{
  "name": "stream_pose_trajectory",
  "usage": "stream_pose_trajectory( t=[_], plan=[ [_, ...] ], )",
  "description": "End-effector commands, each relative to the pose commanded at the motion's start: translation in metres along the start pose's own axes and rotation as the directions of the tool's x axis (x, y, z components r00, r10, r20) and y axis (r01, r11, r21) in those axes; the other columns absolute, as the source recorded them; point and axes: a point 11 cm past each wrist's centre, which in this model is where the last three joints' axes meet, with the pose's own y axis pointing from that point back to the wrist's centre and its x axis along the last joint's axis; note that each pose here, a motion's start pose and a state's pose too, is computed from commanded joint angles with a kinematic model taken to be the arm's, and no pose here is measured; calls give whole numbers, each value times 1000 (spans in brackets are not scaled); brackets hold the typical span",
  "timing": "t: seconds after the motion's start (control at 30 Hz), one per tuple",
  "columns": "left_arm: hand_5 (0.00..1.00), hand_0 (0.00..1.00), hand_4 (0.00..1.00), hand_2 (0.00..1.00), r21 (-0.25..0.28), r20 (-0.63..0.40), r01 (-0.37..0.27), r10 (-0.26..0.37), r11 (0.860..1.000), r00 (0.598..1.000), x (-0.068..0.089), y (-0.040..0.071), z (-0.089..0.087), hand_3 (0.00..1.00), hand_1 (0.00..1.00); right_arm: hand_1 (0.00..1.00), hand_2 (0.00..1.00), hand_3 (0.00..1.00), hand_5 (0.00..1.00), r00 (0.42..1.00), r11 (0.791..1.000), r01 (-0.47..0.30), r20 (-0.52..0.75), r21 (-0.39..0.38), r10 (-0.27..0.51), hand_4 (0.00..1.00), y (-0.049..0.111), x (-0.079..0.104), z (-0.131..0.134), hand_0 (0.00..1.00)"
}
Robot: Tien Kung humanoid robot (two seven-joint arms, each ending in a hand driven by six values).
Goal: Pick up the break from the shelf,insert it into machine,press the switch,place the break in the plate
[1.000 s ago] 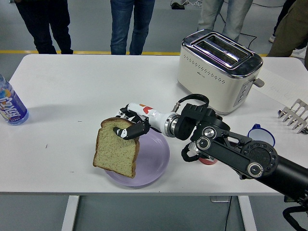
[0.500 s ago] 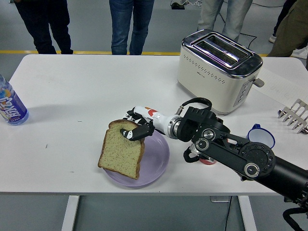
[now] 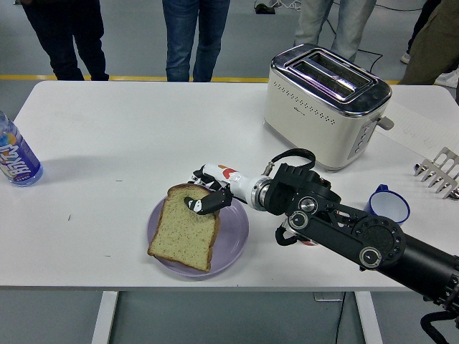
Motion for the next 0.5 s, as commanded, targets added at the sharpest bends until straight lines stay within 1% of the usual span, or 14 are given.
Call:
stream_pose_trajectory(
  t=[0.03, 0.07, 0.23, 0.27, 0.43, 0.47, 0.5],
  plan=[
    [798, 633, 333, 459, 0, 1, 0, 0, 1000, 1000, 0, 0, 0, 540, 486, 117, 396, 451, 21, 1000, 1000, 0, -3, -1, 0, 515, 0, 0, 1, 33],
    [798, 632, 333, 460, 0, 1, 0, 0, 1000, 1000, 0, 0, 0, 540, 486, 148, 407, 466, 20, 1000, 1000, 0, -5, -2, 0, 517, -1, 0, 1, 48],
    [798, 632, 333, 460, 1, 2, -1, 1, 1000, 1000, 0, 0, -1, 540, 486, 148, 407, 466, 20, 1000, 1000, -8, -3, -3, 8, 517, -4, 0, 4, 48],
    [797, 632, 332, 461, 1, 2, -1, 1, 1000, 1000, 0, 0, -1, 540, 486, 210, 447, 491, 22, 1000, 1000, -8, -3, -3, 8, 524, -4, 0, 4, 91],
    [797, 632, 332, 461, 1, 2, 0, 0, 1000, 1000, 0, 0, -1, 540, 486, 210, 447, 491, 22, 1000, 1000, 3, -19, 2, -3, 524, -6, 1, 6, 91],
    [797, 632, 332, 461, 1, 2, 0, 0, 1000, 1000, 0, 0, -1, 539, 486, 289, 476, 517, 30, 1000, 1000, 3, -21, 4, -3, 538, -6, 1, 6, 147],
    [797, 632, 332, 461, 1, 1, 0, 0, 1000, 1000, 0, 0, -1, 539, 486, 289, 476, 517, 30, 1000, 1000, 5, -27, 9, -5, 538, -6, 2, 5, 147]
  ],
)
